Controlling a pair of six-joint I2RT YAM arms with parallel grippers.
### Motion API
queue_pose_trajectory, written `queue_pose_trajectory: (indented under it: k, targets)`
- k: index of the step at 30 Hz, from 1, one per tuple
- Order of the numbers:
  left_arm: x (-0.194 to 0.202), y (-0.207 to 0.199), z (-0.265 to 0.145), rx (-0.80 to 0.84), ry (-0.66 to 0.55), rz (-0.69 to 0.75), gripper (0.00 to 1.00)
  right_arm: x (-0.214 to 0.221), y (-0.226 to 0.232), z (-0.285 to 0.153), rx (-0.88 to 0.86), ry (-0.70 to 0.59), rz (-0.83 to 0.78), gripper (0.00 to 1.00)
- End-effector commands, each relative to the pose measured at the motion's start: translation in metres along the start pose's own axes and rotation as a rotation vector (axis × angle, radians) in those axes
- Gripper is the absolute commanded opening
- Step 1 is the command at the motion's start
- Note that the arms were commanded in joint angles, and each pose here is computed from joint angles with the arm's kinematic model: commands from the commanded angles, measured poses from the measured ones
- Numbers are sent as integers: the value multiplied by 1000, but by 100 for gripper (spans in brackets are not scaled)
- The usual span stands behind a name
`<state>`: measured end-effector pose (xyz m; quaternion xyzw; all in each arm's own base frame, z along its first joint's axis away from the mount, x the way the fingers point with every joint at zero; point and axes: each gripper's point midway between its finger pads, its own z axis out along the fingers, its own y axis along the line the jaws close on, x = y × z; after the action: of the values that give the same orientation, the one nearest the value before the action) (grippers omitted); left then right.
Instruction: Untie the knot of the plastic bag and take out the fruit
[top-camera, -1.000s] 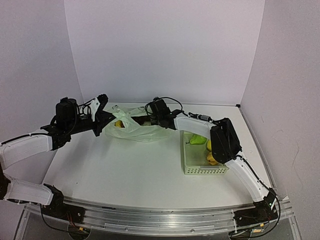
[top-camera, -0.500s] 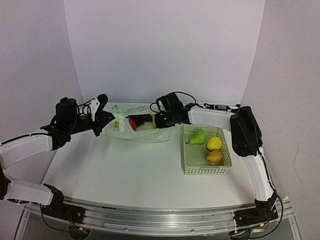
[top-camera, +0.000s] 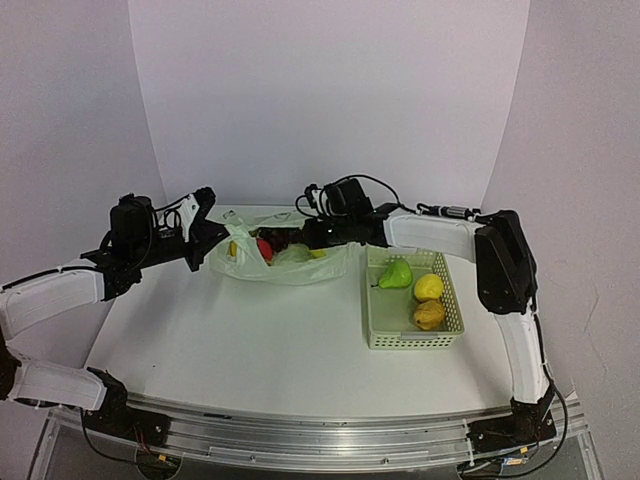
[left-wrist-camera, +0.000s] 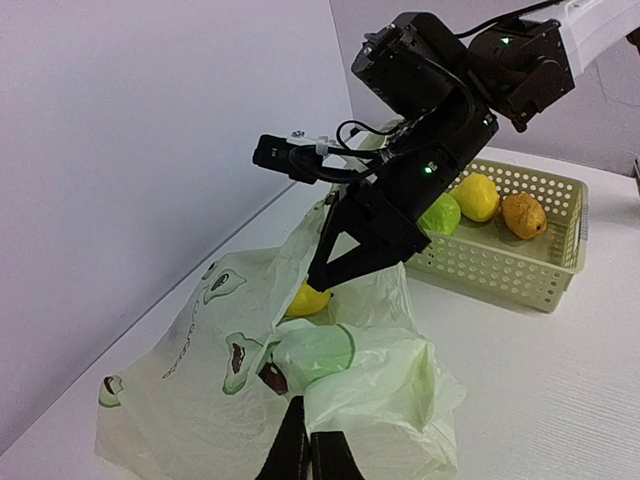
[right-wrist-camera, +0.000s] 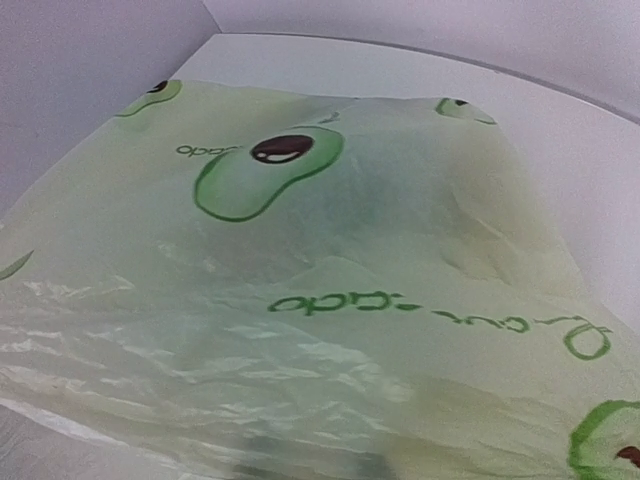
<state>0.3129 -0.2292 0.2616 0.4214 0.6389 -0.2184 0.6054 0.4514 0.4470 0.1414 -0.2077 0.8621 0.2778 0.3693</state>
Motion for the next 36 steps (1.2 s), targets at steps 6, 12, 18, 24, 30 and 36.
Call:
queue_pose_trajectory:
  k: [6,12,18,24,30,36]
  targets:
    - [-28,-7,-26,26,-9,65,0,13,91,32,-218,-47,-149,20]
    - [-35,-12,-41,106,34,62,0,17,108,59,-189,-119,-189,28]
    - [-42,-9,-48,169,34,15,0,-6,85,77,-24,-231,-230,37]
    - [-53,-7,-56,228,35,-5,0,-10,43,83,207,-255,-320,48]
    - [-35,-10,-52,235,29,-5,0,6,-30,78,443,-143,-319,57]
    - [-4,-11,-42,240,79,9,0,5,-65,65,471,-116,-201,64]
